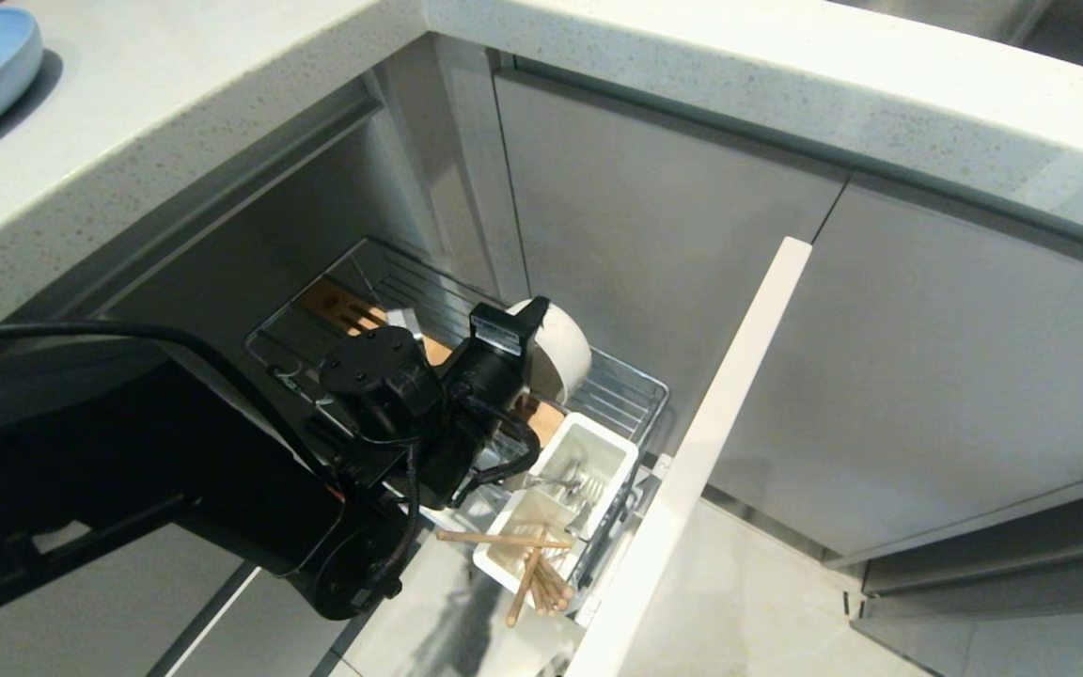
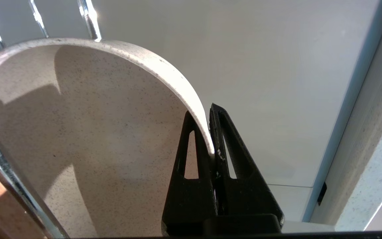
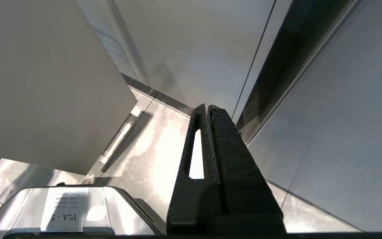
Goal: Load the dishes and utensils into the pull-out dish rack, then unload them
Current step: Pick up the bowl and place it in the cupboard, then pick up the plate and place it in the cupboard
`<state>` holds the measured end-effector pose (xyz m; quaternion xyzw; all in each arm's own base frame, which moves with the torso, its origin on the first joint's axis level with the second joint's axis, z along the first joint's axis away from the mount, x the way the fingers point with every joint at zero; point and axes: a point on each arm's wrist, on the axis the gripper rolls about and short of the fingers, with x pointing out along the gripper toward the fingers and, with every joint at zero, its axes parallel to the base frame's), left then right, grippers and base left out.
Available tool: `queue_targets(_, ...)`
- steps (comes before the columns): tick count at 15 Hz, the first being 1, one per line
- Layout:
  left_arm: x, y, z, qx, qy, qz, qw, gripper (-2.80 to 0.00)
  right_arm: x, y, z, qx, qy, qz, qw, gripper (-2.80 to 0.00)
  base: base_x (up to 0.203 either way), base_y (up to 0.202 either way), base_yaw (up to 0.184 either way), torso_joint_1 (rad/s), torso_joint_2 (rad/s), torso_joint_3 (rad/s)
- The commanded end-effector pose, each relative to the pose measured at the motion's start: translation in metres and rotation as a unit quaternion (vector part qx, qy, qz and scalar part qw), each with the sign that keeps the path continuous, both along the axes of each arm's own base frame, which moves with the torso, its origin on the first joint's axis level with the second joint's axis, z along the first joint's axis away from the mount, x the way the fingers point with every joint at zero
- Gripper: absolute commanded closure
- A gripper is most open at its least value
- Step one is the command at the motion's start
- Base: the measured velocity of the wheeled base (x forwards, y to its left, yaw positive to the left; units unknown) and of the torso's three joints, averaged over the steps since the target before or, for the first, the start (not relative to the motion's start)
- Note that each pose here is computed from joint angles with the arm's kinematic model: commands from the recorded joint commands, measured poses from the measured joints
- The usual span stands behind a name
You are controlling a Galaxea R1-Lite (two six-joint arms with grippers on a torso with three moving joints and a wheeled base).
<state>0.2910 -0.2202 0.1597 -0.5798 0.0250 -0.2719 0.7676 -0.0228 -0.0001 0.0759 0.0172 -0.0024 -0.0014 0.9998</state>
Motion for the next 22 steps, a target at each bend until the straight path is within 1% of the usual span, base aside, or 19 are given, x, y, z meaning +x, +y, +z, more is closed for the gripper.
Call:
queue_targets(1,0.001,0.001,-0.001,-0.009,0.003,0.000,1.0000,0.00,0.000,0.000,0.000,0.000,-0.001,0.000,1.000,0.00,0.000,0.000,0.000,0.000,0.00,0.000)
queue_targets(5,0.001,0.001,0.000,-0.009,0.002,-0.001,1.0000,0.00,0.000,0.000,0.000,0.000,-0.001,0.001,1.000,0.00,0.000,0.000,0.000,0.000,0.00,0.000)
queue_targets(6,0.001,0.001,0.001,-0.010,0.000,-0.001,1.0000,-2.16,0.000,0.000,0.000,0.000,-0.001,0.000,1.000,0.00,0.000,0.000,0.000,0.000,0.00,0.000)
queue_targets(7,0.001,0.001,0.003,-0.011,-0.001,0.000,0.9999,-2.80,0.000,0.000,0.000,0.000,-0.001,0.001,1.000,0.00,0.000,0.000,0.000,0.000,0.00,0.000)
queue_targets(10,-0.001,0.001,0.007,-0.015,-0.005,-0.001,0.9999,-2.80,0.000,0.000,0.000,0.000,-0.001,0.000,1.000,0.00,0.000,0.000,0.000,0.000,0.00,0.000)
queue_targets(13,-0.006,0.003,0.016,-0.021,-0.013,-0.004,0.9997,-2.80,0.000,0.000,0.000,0.000,-0.001,0.000,1.000,0.00,0.000,0.000,0.000,0.000,0.00,0.000)
queue_targets(14,-0.007,0.003,0.018,-0.018,-0.010,-0.005,0.9998,-2.80,0.000,0.000,0.000,0.000,-0.001,0.000,1.000,0.00,0.000,0.000,0.000,0.000,0.00,0.000)
queue_targets(15,-0.009,0.002,0.018,-0.006,0.004,-0.006,1.0000,-2.80,0.000,0.000,0.000,0.000,-0.001,0.001,1.000,0.00,0.000,0.000,0.000,0.000,0.00,0.000)
queue_targets(17,-0.012,0.002,0.017,0.026,0.043,-0.009,0.9987,-2.80,0.000,0.000,0.000,0.000,-0.001,0.001,1.000,0.00,0.000,0.000,0.000,0.000,0.00,0.000)
queue_targets(19,-0.017,0.005,0.022,0.044,0.065,-0.009,0.9969,-2.80,0.000,0.000,0.000,0.000,-0.001,0.000,1.000,0.00,0.000,0.000,0.000,0.000,0.00,0.000)
queue_targets(20,-0.020,0.007,0.026,0.049,0.071,-0.009,0.9963,-2.80,0.000,0.000,0.000,0.000,-0.001,0.000,1.000,0.00,0.000,0.000,0.000,0.000,0.00,0.000)
queue_targets(22,-0.026,0.012,0.037,0.055,0.068,-0.009,0.9961,-2.80,0.000,0.000,0.000,0.000,-0.001,0.000,1.000,0.00,0.000,0.000,0.000,0.000,0.00,0.000)
